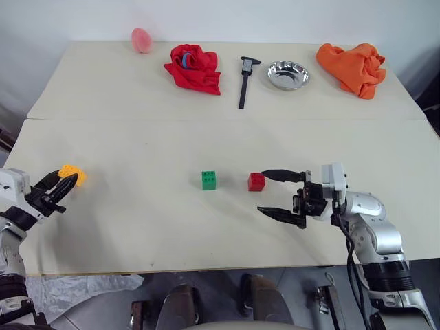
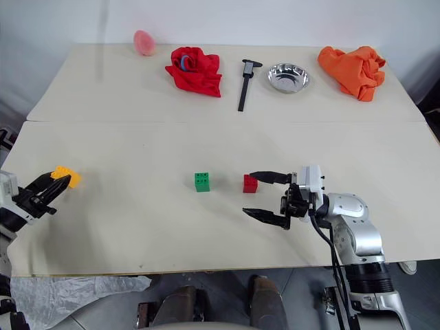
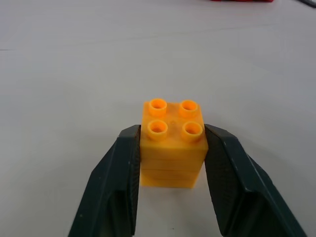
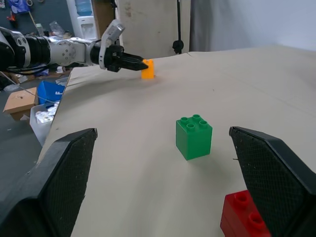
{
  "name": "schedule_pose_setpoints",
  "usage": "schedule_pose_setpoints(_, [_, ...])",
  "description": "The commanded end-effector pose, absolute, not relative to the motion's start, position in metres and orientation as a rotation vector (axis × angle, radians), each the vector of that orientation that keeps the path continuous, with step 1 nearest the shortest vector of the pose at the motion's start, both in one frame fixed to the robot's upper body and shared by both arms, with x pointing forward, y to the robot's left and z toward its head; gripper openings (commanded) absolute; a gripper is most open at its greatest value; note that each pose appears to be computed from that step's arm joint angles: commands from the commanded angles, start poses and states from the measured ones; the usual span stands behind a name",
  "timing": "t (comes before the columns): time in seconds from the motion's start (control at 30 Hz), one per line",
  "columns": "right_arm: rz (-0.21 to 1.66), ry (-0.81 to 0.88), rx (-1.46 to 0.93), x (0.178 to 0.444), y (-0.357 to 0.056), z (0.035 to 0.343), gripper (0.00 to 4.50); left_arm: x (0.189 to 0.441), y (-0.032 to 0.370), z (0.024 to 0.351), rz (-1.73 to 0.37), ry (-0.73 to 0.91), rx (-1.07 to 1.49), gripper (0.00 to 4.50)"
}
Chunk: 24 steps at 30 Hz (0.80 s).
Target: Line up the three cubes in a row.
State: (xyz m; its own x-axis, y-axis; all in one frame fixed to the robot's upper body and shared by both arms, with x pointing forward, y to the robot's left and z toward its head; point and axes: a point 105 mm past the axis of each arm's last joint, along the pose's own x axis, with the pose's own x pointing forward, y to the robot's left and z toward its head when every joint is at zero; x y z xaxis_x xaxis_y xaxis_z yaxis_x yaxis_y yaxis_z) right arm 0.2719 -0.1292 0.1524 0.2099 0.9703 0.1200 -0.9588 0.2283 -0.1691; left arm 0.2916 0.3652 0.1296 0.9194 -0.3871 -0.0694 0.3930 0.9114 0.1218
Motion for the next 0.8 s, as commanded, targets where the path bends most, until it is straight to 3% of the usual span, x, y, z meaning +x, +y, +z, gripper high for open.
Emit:
schedule_pose_setpoints(0.03, [1.301, -0.285, -0.073, 0.269, -0.14, 0.172, 4.5, 0.295, 0.329, 0.14, -0.649, 0.056, 0.23, 1.48])
schedule_pose_setpoints(0.2, [1.269, -0.309, -0.046, 0.266, -0.149, 0.182, 4.5, 0.307, 0.259, 0.148, -1.059, 0.079, 0.336, 1.48])
schedule_pose_setpoints(0.33, [1.261, -0.31, -0.057, 0.264, -0.15, 0.183, 4.5, 0.312, 0.234, 0.134, -1.278, 0.159, 0.45, 1.48])
schedule_pose_setpoints(0.6, [1.221, -0.289, -0.074, 0.256, -0.157, 0.182, 4.5, 0.346, 0.208, 0.136, -1.354, 0.108, 0.523, 1.48])
schedule_pose_setpoints(0.8, [1.207, -0.275, -0.083, 0.251, -0.158, 0.182, 4.5, 0.354, 0.19, 0.137, -1.409, 0.096, 0.538, 1.48])
